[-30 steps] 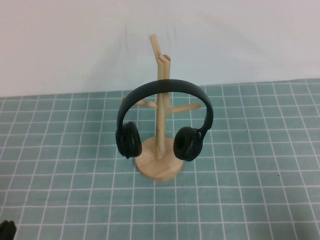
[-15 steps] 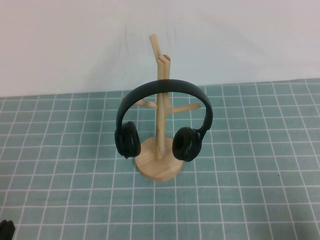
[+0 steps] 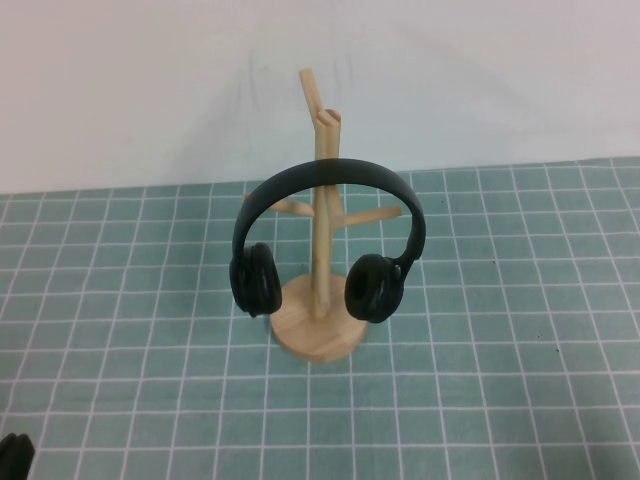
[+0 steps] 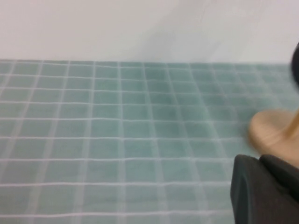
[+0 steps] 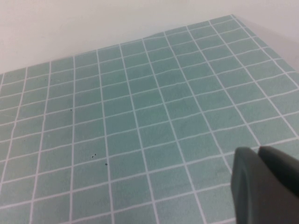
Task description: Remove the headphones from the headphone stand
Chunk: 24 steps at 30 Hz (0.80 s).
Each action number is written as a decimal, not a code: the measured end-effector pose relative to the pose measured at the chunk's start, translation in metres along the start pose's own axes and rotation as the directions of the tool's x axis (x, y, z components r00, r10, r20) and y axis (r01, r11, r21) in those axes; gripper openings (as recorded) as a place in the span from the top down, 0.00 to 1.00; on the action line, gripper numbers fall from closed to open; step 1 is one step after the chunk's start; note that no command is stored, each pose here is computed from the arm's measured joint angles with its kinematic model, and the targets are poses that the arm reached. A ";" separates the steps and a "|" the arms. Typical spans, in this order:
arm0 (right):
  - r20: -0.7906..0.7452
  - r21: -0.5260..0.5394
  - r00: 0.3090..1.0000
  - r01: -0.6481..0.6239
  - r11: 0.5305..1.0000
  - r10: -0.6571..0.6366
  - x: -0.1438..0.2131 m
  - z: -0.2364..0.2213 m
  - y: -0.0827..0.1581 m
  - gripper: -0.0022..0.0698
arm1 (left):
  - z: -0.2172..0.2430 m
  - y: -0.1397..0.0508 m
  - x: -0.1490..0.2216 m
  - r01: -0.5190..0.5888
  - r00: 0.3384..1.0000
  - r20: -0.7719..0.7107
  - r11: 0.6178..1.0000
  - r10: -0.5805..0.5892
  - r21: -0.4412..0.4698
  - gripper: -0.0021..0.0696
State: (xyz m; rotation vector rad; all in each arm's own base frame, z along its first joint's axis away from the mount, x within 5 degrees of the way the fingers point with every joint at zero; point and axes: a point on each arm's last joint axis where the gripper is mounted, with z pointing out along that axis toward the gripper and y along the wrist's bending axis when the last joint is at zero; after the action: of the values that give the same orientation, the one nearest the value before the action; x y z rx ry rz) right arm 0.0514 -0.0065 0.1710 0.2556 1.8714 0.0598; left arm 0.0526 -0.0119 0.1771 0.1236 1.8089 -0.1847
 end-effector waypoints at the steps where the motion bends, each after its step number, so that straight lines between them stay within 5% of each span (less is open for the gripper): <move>1: 0.000 0.000 1.000 0.000 1.000 0.000 0.000 0.000 0.000 0.98 | 0.000 -0.001 -0.001 0.029 1.000 0.009 1.000 -0.029 0.008 0.98; 4: 0.000 0.000 1.000 0.000 1.000 0.000 0.000 0.000 0.000 0.98 | 0.000 -0.004 -0.006 0.207 0.976 0.055 0.977 -0.210 0.055 0.98; 8: 0.000 0.001 1.000 0.002 1.000 -0.002 0.000 0.000 0.000 0.98 | -0.002 -0.005 -0.016 0.435 0.882 0.139 0.892 -0.450 0.126 0.98; 14: 0.000 0.001 1.000 0.002 1.000 -0.002 0.000 0.000 0.000 0.98 | -0.003 -0.005 -0.022 0.506 0.835 0.158 0.849 -0.527 0.155 0.98; 19: 0.000 0.001 1.000 0.002 1.000 -0.002 0.000 0.000 0.000 0.98 | -0.013 -0.019 -0.057 0.398 0.917 -0.043 0.900 -0.397 0.175 0.98; 24: 0.000 0.001 1.000 0.002 1.000 -0.002 0.000 0.000 0.000 0.98 | -0.001 -0.018 -0.116 0.070 0.971 -0.235 0.991 -0.042 0.111 0.98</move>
State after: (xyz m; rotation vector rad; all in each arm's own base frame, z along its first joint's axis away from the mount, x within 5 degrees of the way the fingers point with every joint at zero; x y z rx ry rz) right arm 0.0514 -0.0065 0.1711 0.2546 1.8714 0.0581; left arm 0.0764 -0.0282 0.2910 0.1847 2.0364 -0.3300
